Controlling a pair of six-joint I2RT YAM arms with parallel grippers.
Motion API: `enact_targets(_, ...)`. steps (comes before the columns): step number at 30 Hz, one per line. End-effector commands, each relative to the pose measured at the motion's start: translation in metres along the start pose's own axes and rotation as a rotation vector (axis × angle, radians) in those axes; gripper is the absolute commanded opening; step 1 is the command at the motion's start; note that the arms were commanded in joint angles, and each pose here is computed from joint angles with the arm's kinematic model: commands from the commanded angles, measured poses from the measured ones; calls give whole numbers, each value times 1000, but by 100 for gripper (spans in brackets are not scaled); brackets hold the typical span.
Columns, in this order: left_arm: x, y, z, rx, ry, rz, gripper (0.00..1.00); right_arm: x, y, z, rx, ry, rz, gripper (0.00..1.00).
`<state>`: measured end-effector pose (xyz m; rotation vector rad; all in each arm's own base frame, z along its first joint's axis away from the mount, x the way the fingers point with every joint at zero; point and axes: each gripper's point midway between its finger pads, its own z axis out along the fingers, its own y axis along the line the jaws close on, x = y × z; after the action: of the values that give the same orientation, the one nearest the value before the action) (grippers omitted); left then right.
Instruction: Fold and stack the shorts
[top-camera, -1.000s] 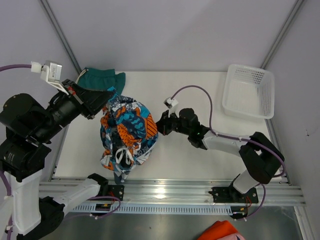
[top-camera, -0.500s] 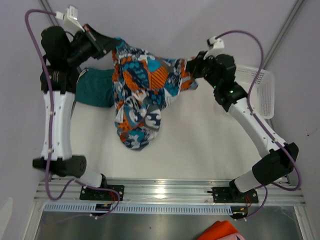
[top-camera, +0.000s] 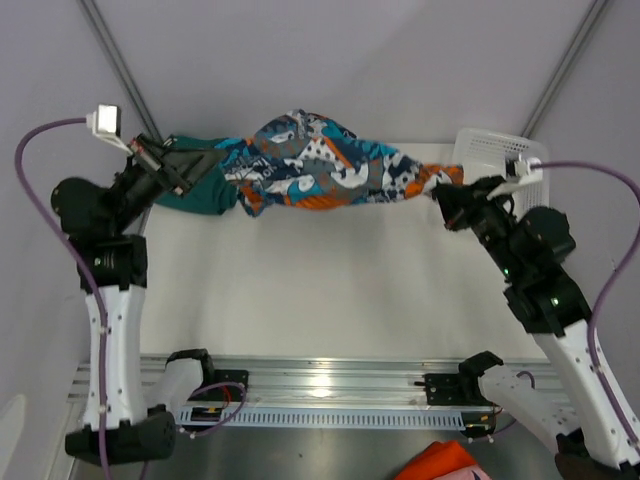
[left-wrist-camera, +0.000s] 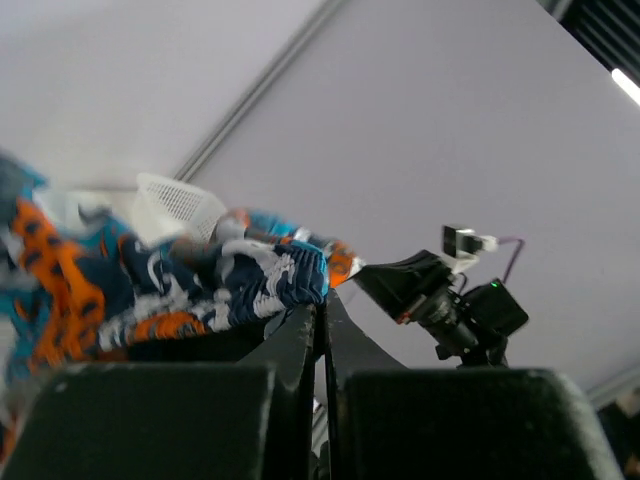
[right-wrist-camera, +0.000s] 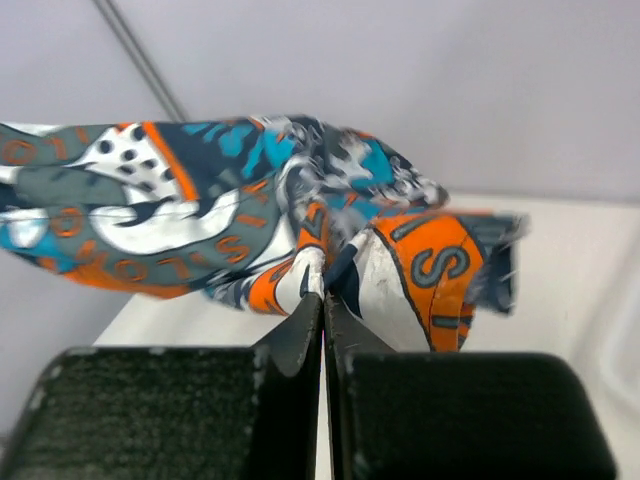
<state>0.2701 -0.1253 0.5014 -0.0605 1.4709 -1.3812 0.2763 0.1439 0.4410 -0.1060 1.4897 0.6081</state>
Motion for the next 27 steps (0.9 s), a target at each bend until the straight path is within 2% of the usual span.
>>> enact_targets(1,19,-76,-35,135,-3,193,1,19,6,-46,-33,33,70,0)
enact_targets(2,26,-75,-41,92,8,164,1,8,13,-67,-61,-1,82,0)
enact_targets(4,32,-107,-58,100,-20,255,1,7,18,-89,-87,5,91,0)
enact_targets(6,38,-114,-66,62,-15,264,1,-7,28,-114,-129,-33,101,0)
enact_targets(7,37,-115,-68,51,-18,266,1,-1,26,-120,-117,-3,106,0)
enact_targets(10,38,-91,-63,-21,1,210,0,10,23,-124,-91,74,111,0)
enact_targets(14,49,-22,-52,-124,38,93,0,46,14,-112,-47,216,127,0)
enact_targets(17,57,30,-49,-220,44,73,0,103,3,-101,-11,397,161,0)
enact_targets(18,69,63,-51,-280,66,28,0,118,0,-98,-1,436,184,0)
enact_targets(20,77,88,-53,-323,69,26,0,165,-7,-100,9,542,226,0)
enact_targets(21,95,123,-59,-380,87,-27,0,177,-8,-99,5,552,240,0)
enact_targets(22,93,127,-56,-360,67,-2,0,207,-15,-104,27,597,270,0)
enact_targets(23,94,136,-55,-364,52,-25,0,217,-19,-104,39,603,275,0)
enact_targets(26,103,188,-47,-418,42,-123,0,228,-35,-85,103,607,235,0)
enact_targets(27,100,188,-39,-383,49,-129,0,221,-35,-72,98,589,222,0)
